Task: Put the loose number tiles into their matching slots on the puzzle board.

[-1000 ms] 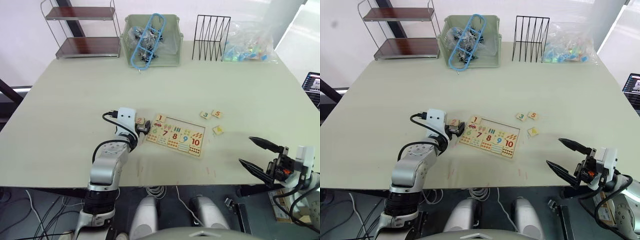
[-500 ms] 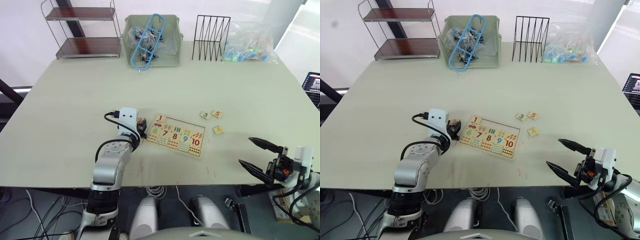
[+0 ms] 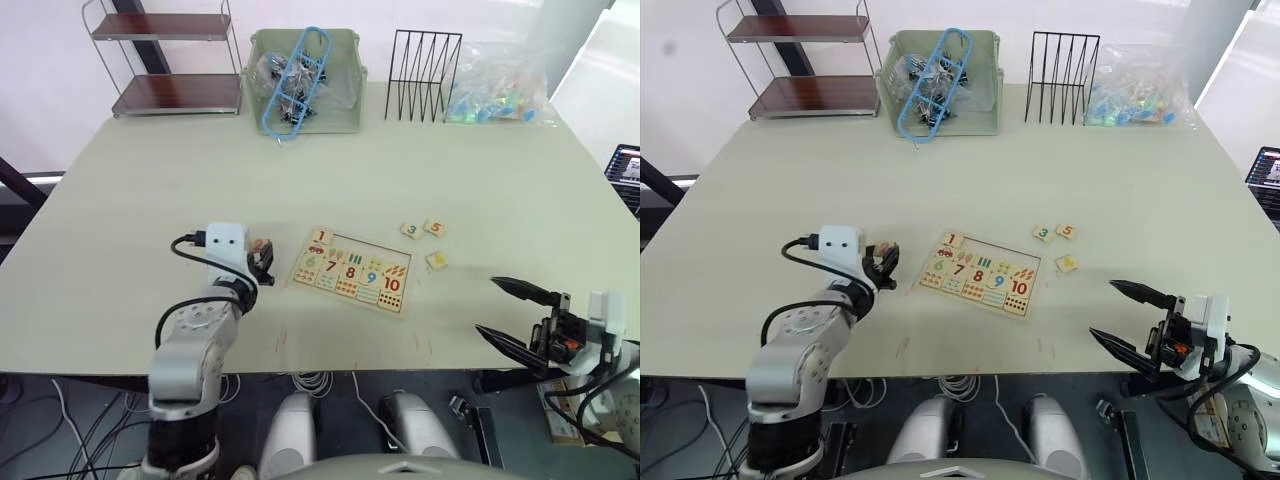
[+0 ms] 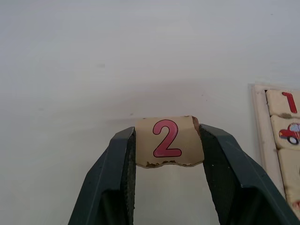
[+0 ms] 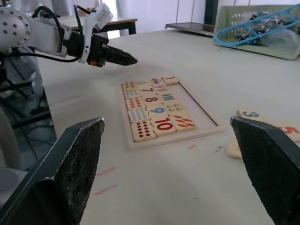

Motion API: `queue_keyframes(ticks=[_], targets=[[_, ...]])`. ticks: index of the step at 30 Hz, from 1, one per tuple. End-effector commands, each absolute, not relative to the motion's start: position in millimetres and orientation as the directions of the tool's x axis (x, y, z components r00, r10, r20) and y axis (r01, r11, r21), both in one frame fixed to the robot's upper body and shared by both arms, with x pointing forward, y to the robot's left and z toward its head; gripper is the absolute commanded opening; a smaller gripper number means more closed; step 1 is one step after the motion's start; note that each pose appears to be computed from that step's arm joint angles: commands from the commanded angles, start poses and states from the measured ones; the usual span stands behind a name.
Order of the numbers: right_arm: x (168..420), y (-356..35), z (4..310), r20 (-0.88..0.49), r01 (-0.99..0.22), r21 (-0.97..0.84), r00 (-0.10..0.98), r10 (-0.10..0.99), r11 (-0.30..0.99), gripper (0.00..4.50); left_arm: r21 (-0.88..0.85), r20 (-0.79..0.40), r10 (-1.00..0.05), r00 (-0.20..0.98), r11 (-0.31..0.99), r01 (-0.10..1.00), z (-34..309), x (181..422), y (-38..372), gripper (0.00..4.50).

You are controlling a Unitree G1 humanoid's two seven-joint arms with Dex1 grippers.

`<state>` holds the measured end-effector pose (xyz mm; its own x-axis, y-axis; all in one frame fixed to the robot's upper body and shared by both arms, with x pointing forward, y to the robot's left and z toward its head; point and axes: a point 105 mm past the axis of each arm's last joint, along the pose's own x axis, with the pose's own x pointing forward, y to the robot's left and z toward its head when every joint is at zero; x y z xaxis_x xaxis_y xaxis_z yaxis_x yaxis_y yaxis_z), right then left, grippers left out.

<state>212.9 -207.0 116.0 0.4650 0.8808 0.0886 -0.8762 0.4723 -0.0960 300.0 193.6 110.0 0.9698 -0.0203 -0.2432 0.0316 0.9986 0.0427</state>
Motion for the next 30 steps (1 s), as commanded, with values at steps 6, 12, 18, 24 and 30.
queue_keyframes(ticks=[6,12,18,24,30], targets=[[208,-208,124,0.069,-0.934,-0.077,0.343,0.937,0.348,4.50,0.007,-0.263,0.059,0.963,0.998,-0.060,112,268,200,1.52],[202,-207,124,0.024,-0.958,-0.115,0.261,0.965,0.262,4.50,-0.025,-0.315,0.144,0.938,0.987,-0.160,100,247,202,1.52],[206,-204,128,0.031,-0.960,-0.128,0.246,0.969,0.248,4.50,-0.039,-0.334,0.130,0.933,0.988,-0.152,93,243,200,1.52],[208,-201,130,0.055,-0.958,-0.129,0.253,0.966,0.258,4.50,-0.052,-0.328,0.090,0.940,0.992,-0.113,92,239,197,2.90],[211,-201,131,0.081,-0.951,-0.127,0.273,0.958,0.282,4.50,-0.105,-0.294,0.060,0.954,0.990,-0.095,98,236,192,4.48]])
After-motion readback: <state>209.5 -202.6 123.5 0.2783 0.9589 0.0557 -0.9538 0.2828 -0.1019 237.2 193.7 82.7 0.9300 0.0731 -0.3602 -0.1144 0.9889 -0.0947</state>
